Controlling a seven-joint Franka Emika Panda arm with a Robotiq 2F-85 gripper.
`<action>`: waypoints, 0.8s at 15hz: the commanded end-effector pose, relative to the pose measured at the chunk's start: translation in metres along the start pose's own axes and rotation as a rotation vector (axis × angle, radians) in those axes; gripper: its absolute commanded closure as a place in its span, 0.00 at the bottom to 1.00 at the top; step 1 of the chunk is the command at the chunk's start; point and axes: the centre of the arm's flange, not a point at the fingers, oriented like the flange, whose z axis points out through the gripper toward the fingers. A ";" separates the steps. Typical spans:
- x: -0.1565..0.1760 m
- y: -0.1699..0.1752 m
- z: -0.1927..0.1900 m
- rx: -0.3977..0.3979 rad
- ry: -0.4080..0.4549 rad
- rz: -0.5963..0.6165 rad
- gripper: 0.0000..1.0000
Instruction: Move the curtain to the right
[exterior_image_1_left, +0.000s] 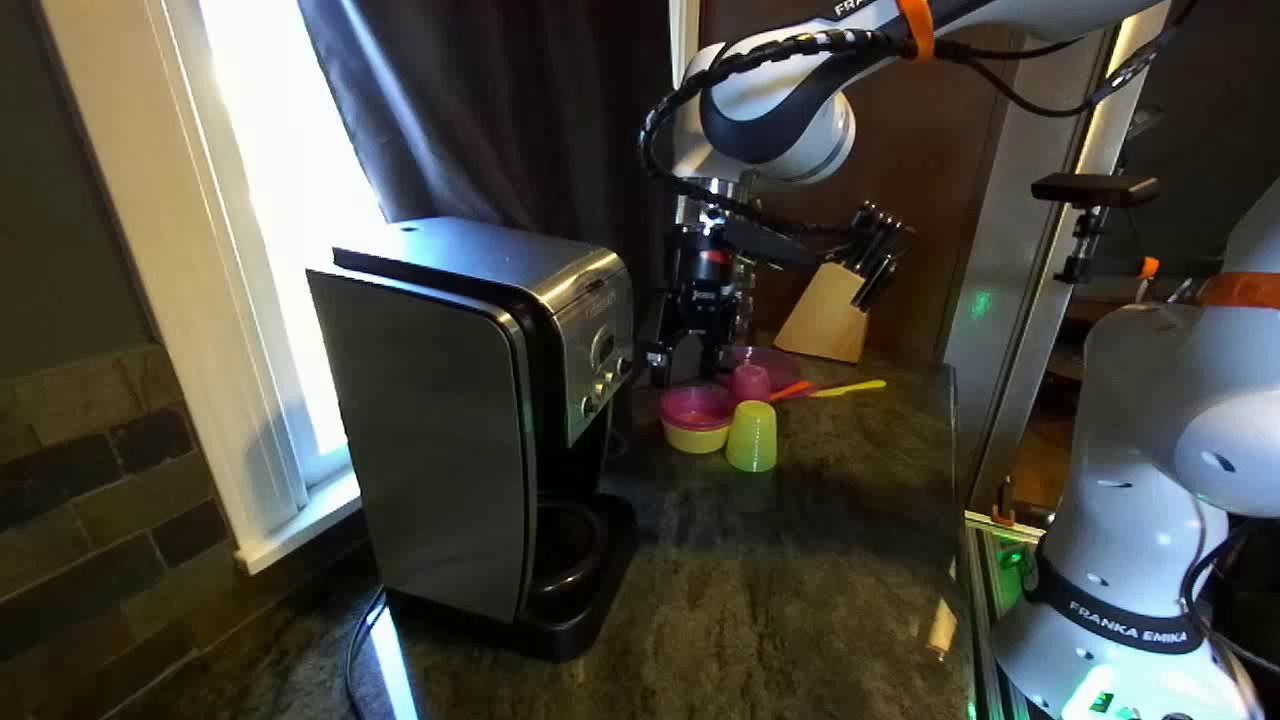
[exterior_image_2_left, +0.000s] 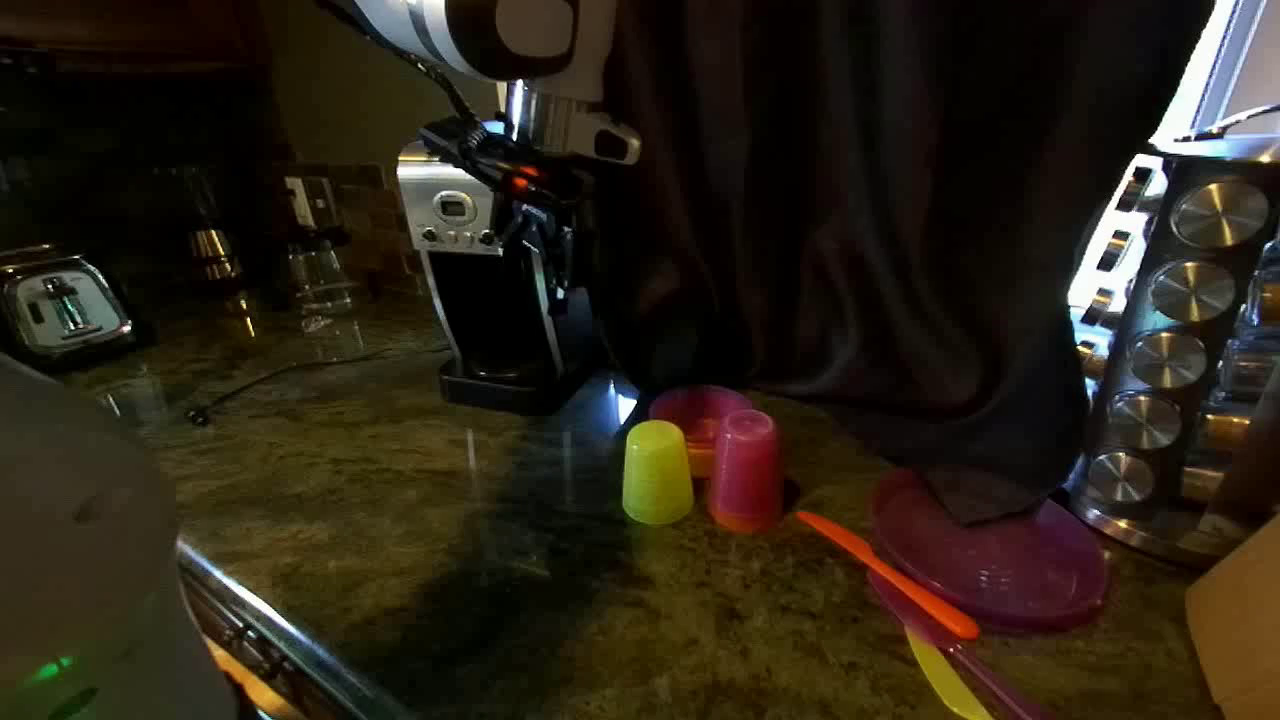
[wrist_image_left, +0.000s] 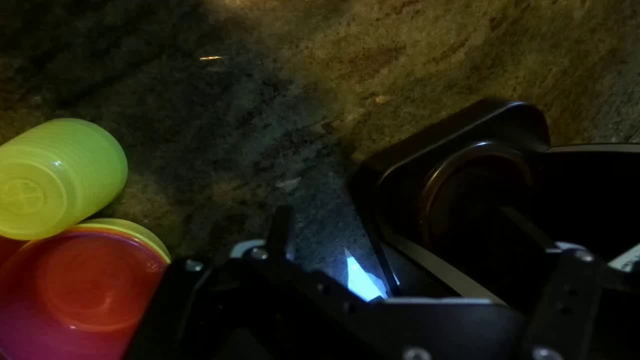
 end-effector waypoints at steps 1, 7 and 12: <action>0.000 0.000 0.000 0.000 0.000 0.000 0.00; 0.000 0.000 0.000 0.000 0.000 0.000 0.00; -0.011 -0.015 -0.047 -0.030 0.101 0.001 0.00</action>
